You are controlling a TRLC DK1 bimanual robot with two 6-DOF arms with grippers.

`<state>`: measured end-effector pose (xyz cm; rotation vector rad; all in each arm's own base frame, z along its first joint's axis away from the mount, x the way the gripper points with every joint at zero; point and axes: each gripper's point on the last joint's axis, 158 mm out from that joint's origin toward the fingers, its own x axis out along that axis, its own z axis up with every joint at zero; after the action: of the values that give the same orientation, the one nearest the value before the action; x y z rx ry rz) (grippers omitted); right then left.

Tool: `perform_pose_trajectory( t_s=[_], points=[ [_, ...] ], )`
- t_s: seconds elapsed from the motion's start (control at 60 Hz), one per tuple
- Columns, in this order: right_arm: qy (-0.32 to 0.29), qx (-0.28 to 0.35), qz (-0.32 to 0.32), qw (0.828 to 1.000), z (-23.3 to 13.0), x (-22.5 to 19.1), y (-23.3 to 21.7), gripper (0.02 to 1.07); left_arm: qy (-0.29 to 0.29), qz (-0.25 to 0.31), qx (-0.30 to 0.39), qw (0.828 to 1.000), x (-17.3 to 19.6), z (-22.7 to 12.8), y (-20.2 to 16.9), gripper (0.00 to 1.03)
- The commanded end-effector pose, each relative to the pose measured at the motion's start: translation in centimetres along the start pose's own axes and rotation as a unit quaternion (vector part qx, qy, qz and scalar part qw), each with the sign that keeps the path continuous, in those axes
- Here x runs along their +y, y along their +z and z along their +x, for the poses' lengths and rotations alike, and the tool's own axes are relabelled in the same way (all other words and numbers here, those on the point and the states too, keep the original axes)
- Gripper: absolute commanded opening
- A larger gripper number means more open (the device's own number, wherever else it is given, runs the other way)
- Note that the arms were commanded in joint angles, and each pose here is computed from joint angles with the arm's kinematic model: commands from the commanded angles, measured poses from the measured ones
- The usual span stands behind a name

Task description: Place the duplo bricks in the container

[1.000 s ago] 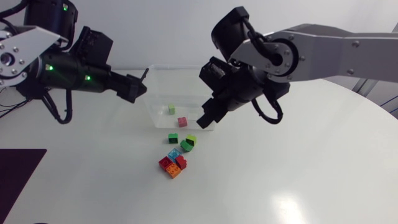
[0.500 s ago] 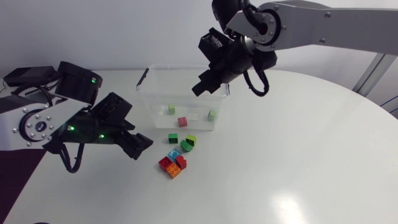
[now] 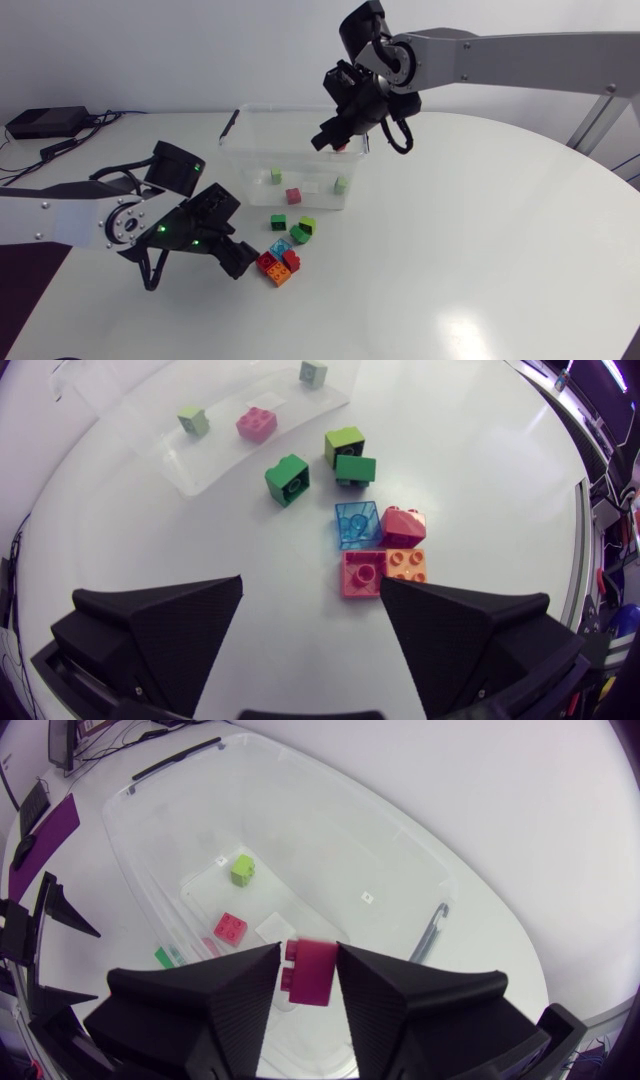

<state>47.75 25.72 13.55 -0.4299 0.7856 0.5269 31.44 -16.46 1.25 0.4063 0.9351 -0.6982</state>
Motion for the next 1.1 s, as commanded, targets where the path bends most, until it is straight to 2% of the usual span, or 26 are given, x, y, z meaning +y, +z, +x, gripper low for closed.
perform_pose_trajectory(
  t_s=[0.0, 0.1, 0.183, 0.567, 0.717, 0.783, 1.083],
  points=[
    [-0.008, -0.005, 0.014, 1.000, 0.7, -0.8, 0.6, 0.74, -0.016, 0.011, 0.016, 1.000, -1.2, 1.1, -1.2, 0.96],
    [-0.008, -0.006, 0.014, 1.000, 0.7, -0.8, 0.6, 0.83, -0.018, 0.011, 0.013, 1.000, -1.5, 1.6, -0.9, 0.96],
    [-0.009, -0.008, 0.015, 1.000, 0.1, -0.9, 0.5, 0.87, -0.020, 0.011, 0.015, 1.000, -1.8, 2.0, -0.9, 0.96],
    [-0.014, -0.023, 0.014, 1.000, -3.8, -1.2, -0.2, 0.88, 0.006, 0.014, 0.046, 0.999, -0.7, 4.3, -2.5, 0.96],
    [-0.014, -0.026, 0.011, 1.000, -4.8, -1.0, -0.5, 0.88, 0.019, 0.005, 0.037, 0.999, 0.7, 3.6, -2.1, 0.96],
    [-0.012, -0.025, 0.009, 1.000, -5.0, -0.7, -0.7, 0.88, 0.028, 0.003, 0.014, 0.999, 1.1, 2.4, -0.8, 0.96],
    [-0.007, -0.017, 0.002, 1.000, -5.1, 0.0, -1.8, 0.88, 0.018, -0.010, 0.001, 1.000, 0.3, 0.0, 0.9, 0.96]
  ],
)
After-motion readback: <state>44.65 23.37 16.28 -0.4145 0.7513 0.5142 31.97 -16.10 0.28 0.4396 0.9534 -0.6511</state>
